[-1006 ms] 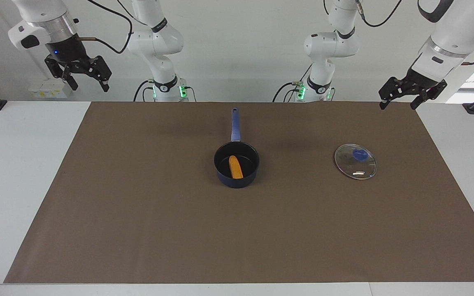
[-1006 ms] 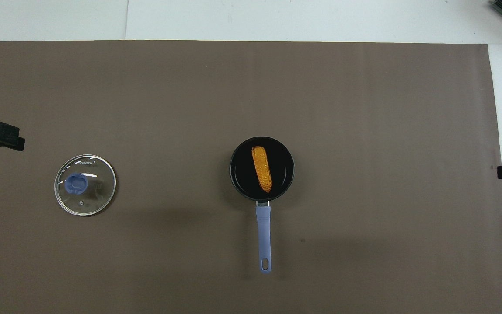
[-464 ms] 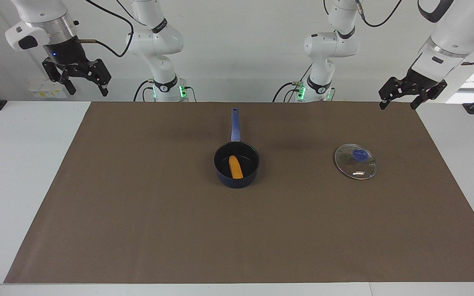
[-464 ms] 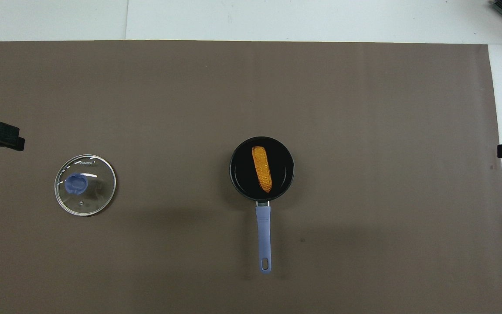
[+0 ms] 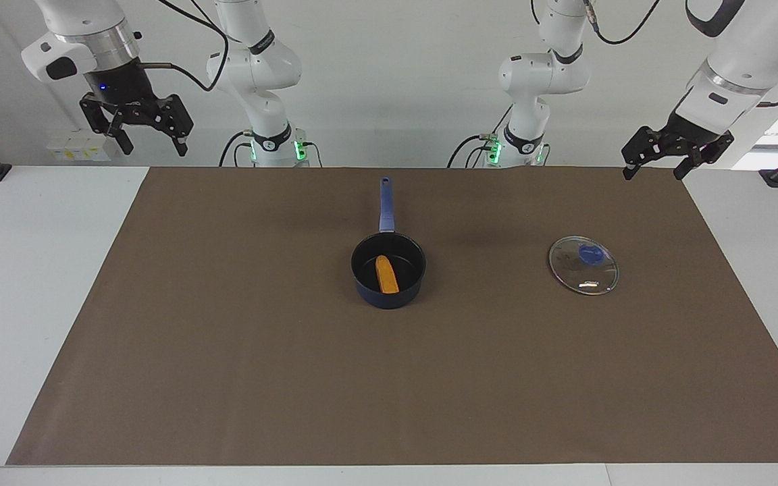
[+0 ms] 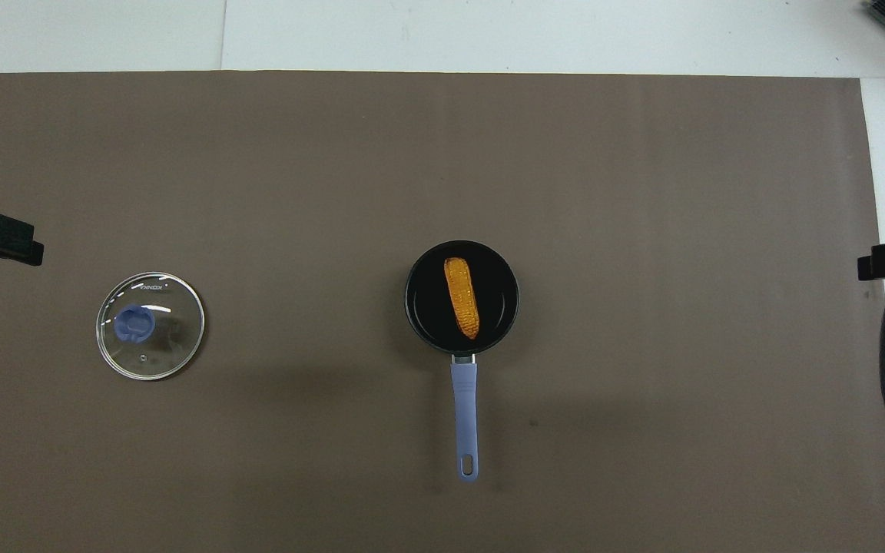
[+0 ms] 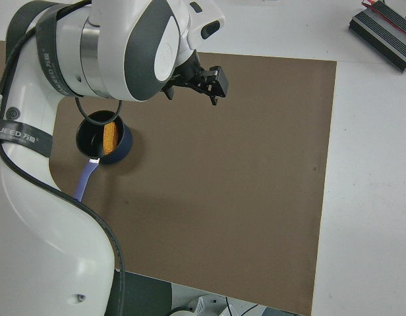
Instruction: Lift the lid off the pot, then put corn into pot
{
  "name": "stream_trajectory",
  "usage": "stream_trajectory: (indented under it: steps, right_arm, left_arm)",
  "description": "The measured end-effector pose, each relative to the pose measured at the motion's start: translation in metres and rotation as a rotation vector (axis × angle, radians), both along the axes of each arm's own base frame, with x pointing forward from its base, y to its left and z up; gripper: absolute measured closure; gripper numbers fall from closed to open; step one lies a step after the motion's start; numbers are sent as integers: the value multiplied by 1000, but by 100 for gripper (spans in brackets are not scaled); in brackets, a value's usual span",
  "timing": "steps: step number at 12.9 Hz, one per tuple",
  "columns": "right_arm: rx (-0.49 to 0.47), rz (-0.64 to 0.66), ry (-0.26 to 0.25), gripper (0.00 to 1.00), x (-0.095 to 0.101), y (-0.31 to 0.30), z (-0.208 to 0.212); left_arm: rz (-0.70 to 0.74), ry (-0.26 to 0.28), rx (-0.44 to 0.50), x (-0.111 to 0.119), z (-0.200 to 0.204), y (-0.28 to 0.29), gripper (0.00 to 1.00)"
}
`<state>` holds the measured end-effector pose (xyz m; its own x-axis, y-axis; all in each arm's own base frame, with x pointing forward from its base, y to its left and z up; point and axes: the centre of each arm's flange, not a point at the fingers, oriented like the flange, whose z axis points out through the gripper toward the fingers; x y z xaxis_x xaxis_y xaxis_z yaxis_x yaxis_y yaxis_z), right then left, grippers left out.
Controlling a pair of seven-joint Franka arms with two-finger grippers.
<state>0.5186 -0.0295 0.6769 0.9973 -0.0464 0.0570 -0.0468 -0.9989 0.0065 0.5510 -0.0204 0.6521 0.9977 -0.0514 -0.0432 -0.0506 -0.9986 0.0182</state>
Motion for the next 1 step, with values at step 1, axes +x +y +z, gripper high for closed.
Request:
stream_trajectory:
  steps: [1]
  right_arm:
    - [0,0,-1,0,0,0,0]
  left_arm:
    - [0,0,0,0,0,0,0]
